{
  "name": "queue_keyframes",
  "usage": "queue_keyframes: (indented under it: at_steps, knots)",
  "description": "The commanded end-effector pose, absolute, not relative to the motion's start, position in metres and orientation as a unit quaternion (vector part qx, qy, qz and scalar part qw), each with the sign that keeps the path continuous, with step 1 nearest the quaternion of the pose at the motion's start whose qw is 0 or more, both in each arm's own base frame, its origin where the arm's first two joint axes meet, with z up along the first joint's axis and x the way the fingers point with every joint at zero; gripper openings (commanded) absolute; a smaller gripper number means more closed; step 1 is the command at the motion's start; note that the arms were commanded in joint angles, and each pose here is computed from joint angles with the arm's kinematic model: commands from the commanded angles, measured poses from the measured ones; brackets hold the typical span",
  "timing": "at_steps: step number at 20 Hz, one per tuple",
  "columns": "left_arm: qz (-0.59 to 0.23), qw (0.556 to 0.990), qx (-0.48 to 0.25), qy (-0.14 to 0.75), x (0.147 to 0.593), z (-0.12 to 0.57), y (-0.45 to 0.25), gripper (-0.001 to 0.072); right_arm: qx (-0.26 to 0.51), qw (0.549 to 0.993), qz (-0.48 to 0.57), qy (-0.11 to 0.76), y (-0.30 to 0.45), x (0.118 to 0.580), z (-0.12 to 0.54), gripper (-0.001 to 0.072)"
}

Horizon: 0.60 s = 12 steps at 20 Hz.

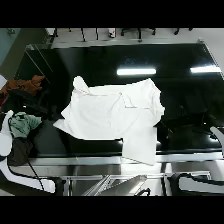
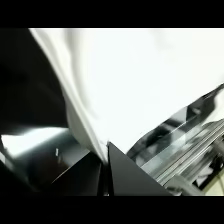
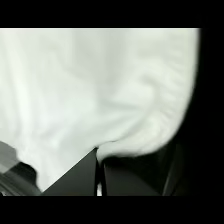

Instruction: Fold the shirts.

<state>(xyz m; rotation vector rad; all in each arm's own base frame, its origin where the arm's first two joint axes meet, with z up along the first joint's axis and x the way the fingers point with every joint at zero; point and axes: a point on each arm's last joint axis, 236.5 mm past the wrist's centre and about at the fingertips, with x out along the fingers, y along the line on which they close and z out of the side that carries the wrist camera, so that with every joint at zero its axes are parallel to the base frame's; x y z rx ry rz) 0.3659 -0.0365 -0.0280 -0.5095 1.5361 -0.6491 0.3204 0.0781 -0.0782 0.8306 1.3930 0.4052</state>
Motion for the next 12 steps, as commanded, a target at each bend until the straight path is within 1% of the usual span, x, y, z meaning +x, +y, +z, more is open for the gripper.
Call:
queue_keyframes:
  at_steps: [1,2,3,4,5,6,7,8,9,10,11,12]
  knots:
    - [-0.353,0.759,-0.254,0.485,0.396,0.116,-0.07,0.0013,0.343,0.751,0.293,0.482,0.096,0.375,0.071,0.002]
    - [-0.357,0.799,-0.248,0.415,0.394,0.171,-0.074,0.0013,0.309,0.799,0.315,0.408,0.094,0.387,0.146,0.0019]
    - [-0.346,0.842,-0.233,0.344,0.386,0.227,-0.074,0.0013,0.256,0.851,0.325,0.323,0.091,0.386,0.231,0.0019]
    - [-0.312,0.886,-0.216,0.268,0.372,0.286,-0.07,0.0013,0.203,0.891,0.327,0.242,0.09,0.372,0.308,0.002]
    - [-0.277,0.922,-0.199,0.185,0.351,0.346,-0.065,0.0013,0.144,0.923,0.317,0.162,0.09,0.348,0.376,0.0021]
    - [-0.238,0.948,-0.193,0.088,0.319,0.41,-0.062,0.0014,0.083,0.949,0.293,0.084,0.089,0.317,0.438,0.0021]
    - [-0.207,0.962,-0.179,-0.007,0.282,0.466,-0.061,0.0013,0.033,0.963,0.268,0.02,0.091,0.285,0.483,0.0021]
    - [-0.174,0.966,-0.163,-0.098,0.238,0.515,-0.061,0.0014,-0.008,0.969,0.245,-0.041,0.095,0.25,0.523,0.0021]
    - [-0.147,0.965,-0.143,-0.164,0.198,0.55,-0.065,0.0013,-0.037,0.97,0.225,-0.088,0.1,0.222,0.55,0.0021]
    - [-0.13,0.963,-0.125,-0.201,0.171,0.569,-0.071,0.0013,-0.059,0.969,0.204,-0.124,0.101,0.199,0.569,0.0021]
    - [-0.121,0.961,-0.114,-0.219,0.152,0.58,-0.078,0.0013,-0.075,0.968,0.187,-0.147,0.102,0.183,0.58,0.002]
    - [-0.116,0.964,-0.108,-0.215,0.148,0.583,-0.082,0.0013,-0.083,0.968,0.177,-0.155,0.102,0.175,0.583,0.0021]
